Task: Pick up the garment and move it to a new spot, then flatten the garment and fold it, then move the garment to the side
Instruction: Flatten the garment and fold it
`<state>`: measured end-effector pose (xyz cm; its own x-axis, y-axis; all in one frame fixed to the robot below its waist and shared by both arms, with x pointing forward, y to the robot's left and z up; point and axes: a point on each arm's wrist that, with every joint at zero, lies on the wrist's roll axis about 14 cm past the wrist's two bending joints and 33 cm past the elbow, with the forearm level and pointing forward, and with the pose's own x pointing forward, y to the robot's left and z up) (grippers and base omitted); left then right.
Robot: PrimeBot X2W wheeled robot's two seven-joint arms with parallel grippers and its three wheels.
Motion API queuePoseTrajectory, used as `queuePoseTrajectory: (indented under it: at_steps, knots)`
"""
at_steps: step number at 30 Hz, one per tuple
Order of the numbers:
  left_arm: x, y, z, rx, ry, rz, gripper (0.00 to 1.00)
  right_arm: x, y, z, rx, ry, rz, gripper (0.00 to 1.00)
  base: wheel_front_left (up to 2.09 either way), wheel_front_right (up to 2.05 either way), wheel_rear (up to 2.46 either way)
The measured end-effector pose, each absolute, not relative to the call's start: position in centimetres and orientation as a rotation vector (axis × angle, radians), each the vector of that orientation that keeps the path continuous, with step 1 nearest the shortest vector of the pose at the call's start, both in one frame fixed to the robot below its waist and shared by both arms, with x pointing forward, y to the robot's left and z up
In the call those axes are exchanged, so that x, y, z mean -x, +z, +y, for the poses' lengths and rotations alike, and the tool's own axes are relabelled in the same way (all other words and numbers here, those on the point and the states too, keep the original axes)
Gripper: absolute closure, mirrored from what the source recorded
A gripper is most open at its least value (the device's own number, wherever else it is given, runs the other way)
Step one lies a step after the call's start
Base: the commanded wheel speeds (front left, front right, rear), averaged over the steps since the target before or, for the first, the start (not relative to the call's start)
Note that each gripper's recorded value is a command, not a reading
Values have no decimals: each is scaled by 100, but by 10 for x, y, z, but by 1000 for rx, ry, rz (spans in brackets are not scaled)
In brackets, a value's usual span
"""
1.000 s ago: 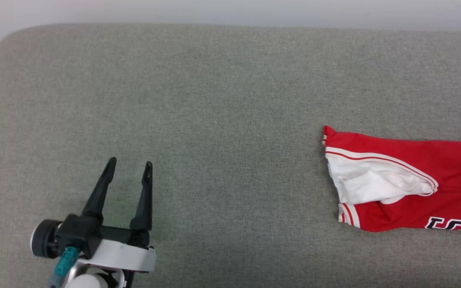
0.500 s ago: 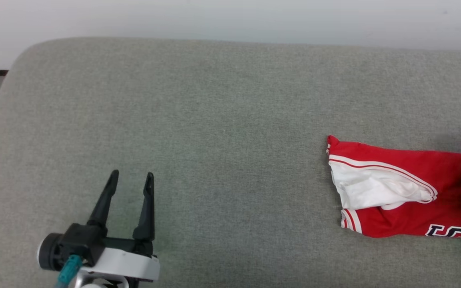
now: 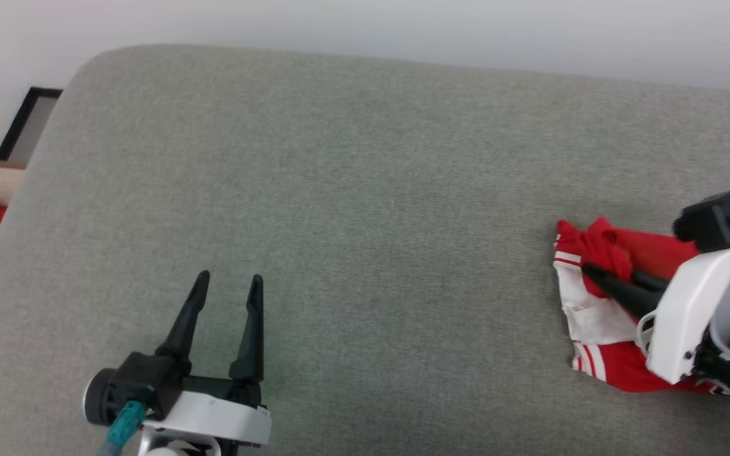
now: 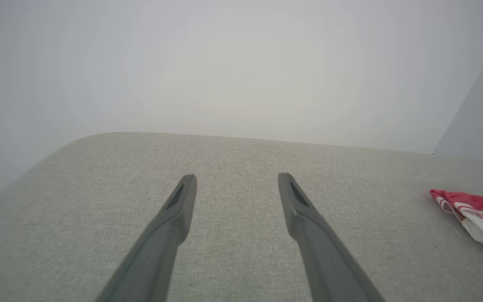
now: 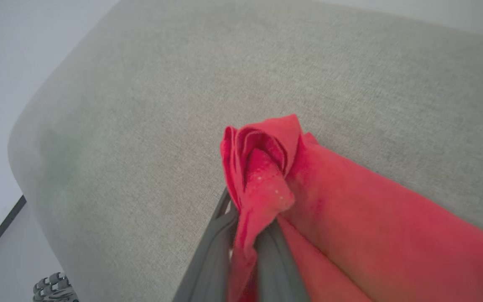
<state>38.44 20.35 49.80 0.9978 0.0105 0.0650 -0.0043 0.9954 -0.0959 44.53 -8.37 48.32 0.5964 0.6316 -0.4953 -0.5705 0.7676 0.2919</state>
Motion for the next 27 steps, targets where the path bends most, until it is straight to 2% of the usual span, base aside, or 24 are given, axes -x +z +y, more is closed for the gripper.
queuePoseTrajectory:
  at_steps: [11,12,14,15,22,27]
  knots:
    - [-383,489,215,111,51,-39,0,-446,429,-66,-9,725,724,100,0,0,0]
    - [-383,489,216,112,53,-40,0,-446,429,-64,-21,727,718,95,0,0,0]
    - [-383,490,217,114,56,-43,0,-449,435,-61,-35,730,695,51,0,0,0]
    - [-383,490,217,114,57,-44,0,-450,438,-61,-39,729,682,0,0,0,0]
    - [-388,496,205,133,20,-63,0,-452,463,-79,-74,693,595,0,0,0,0]
    - [-393,499,192,138,-30,-72,0,-456,484,-109,-94,617,508,0,0,0,0]
